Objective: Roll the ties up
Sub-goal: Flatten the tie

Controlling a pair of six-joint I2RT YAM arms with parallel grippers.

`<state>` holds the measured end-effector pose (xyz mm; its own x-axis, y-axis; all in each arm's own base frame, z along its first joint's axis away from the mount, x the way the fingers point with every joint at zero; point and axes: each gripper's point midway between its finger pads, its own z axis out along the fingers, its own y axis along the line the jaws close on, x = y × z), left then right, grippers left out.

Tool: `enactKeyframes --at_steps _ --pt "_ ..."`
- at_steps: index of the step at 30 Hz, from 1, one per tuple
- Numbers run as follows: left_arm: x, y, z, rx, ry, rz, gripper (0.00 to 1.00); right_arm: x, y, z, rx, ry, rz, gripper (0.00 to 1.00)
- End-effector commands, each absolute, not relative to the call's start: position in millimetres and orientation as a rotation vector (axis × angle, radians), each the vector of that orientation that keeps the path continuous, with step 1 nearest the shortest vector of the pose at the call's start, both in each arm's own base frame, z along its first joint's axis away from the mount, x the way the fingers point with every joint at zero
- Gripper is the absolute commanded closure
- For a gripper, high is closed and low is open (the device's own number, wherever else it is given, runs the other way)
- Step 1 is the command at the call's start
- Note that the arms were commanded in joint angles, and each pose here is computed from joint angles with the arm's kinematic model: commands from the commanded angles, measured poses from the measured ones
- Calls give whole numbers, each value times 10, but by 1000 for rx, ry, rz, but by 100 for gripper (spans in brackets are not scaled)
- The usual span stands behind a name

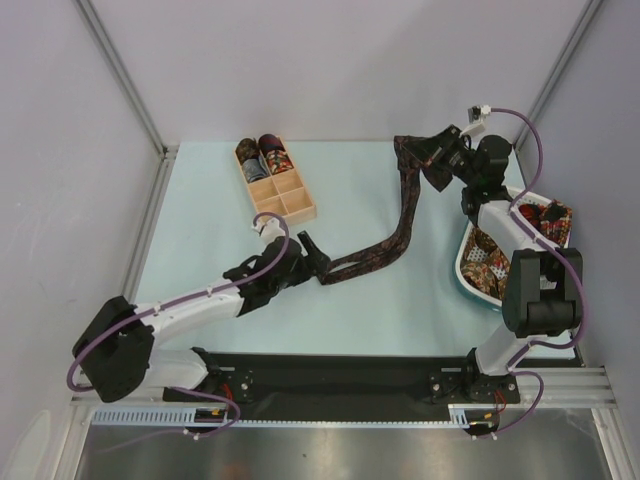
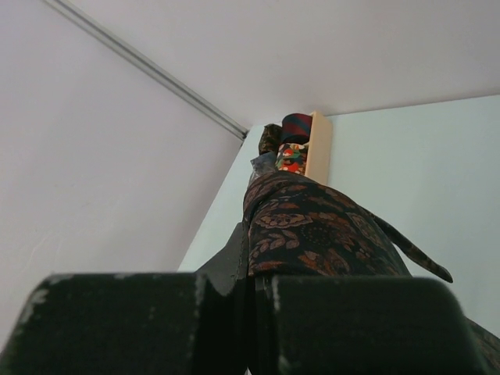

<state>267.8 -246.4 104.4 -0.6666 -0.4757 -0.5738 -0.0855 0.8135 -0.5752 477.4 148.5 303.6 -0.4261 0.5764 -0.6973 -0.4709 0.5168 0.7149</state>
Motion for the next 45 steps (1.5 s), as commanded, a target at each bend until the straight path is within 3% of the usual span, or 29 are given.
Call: enactKeyframes --at_steps 1,15,19,25,30,33,34,35,45 --pt "2802 -2722 1204 -597 2161 -880 17 4768 1478 3143 9 1593 1120 100" --pt "2859 -2558 739 -1023 2166 -768 20 4675 1449 3025 -5 1595 1070 100" --pt "2861 -2565 567 -1073 2199 -715 30 4670 1444 2989 2 1596 1059 100" --pt "2887 -2588 451 -1097 2208 -693 36 4654 1438 3011 -9 1591 1052 100" --pt "2979 -2680 464 -1069 2183 -738 55 4647 1411 3036 -6 1586 1044 100" --pt "3012 -2710 488 -1042 2175 -746 76 4646 1400 3013 -1 1592 1039 100" --pt "3010 -2707 486 -1030 2180 -739 91 4652 1383 3006 3 1594 1035 100" --pt "3011 -2712 496 -1022 2183 -739 99 4652 1377 3005 1 1592 1033 100" --pt "3067 -2171 1179 -874 2052 -606 100 4768 1305 2757 26 1635 1051 100"
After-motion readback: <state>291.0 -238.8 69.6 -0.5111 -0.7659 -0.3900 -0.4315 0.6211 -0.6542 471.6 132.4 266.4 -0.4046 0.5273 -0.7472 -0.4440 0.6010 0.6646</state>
